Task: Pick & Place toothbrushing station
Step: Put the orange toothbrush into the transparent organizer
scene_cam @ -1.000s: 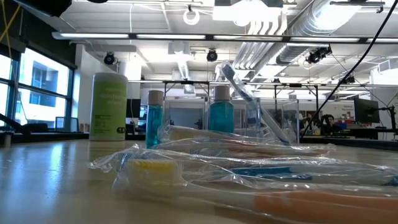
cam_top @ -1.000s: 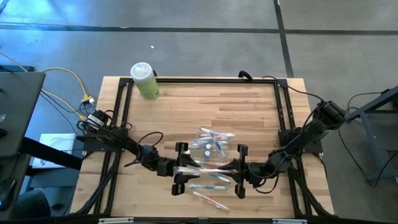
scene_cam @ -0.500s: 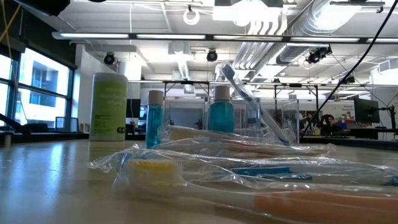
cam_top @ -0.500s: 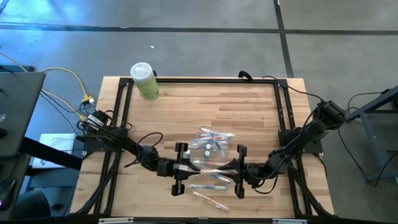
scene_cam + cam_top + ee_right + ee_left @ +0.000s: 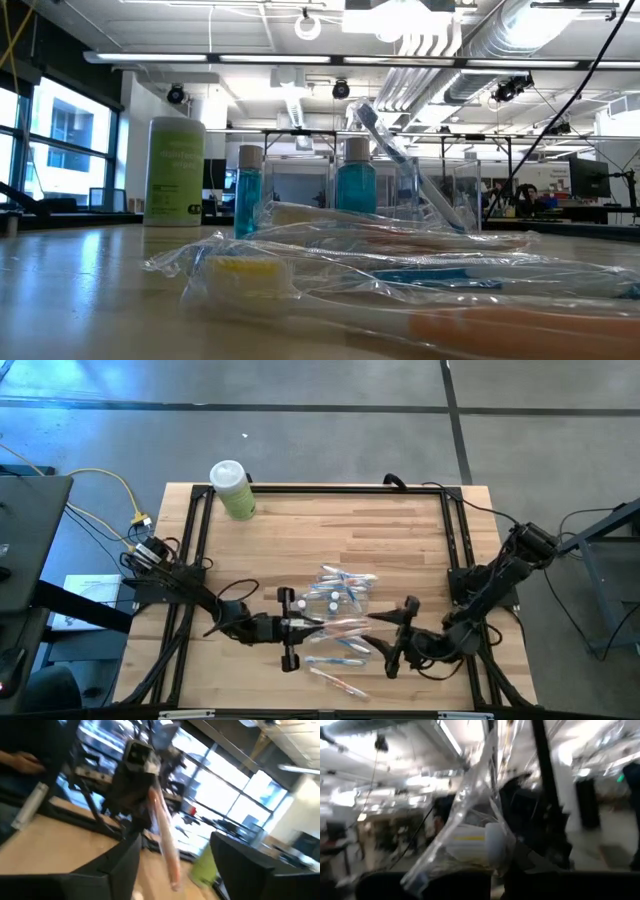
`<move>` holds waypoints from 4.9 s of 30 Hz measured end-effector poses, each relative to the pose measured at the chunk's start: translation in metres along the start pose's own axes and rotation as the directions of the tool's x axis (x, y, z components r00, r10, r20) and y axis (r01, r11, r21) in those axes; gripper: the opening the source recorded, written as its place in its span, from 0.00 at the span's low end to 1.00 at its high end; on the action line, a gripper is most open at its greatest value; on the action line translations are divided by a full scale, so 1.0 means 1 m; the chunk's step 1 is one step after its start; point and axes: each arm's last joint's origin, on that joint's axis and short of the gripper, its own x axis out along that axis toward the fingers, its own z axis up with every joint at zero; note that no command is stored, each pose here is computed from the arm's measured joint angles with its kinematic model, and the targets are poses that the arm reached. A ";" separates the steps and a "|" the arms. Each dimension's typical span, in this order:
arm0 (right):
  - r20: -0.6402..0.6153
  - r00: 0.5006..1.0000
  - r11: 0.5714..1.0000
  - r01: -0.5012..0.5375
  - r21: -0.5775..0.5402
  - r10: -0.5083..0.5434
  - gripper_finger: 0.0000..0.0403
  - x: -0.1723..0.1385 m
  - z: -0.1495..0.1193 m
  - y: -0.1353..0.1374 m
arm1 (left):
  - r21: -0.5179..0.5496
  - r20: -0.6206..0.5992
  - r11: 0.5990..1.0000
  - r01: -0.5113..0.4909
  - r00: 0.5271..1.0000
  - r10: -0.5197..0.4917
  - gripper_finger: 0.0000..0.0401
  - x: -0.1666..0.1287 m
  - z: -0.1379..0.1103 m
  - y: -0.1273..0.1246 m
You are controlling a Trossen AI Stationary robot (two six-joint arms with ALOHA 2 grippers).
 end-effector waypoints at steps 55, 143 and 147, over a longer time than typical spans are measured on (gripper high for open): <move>-0.229 0.973 0.992 0.002 -0.128 -0.032 0.65 -0.009 -0.036 0.015 | -0.204 -0.856 0.909 -0.363 0.517 0.015 0.02 0.031 0.014 0.099; -0.265 0.964 0.996 -0.036 -0.076 0.014 0.65 -0.009 -0.045 0.017 | -0.268 -0.944 0.811 -0.519 0.309 -0.114 0.10 0.032 -0.047 0.098; -0.264 0.964 0.996 -0.042 -0.075 0.021 0.65 -0.009 -0.045 0.018 | -0.270 -0.944 0.810 -0.521 0.308 -0.116 0.10 0.032 -0.047 0.098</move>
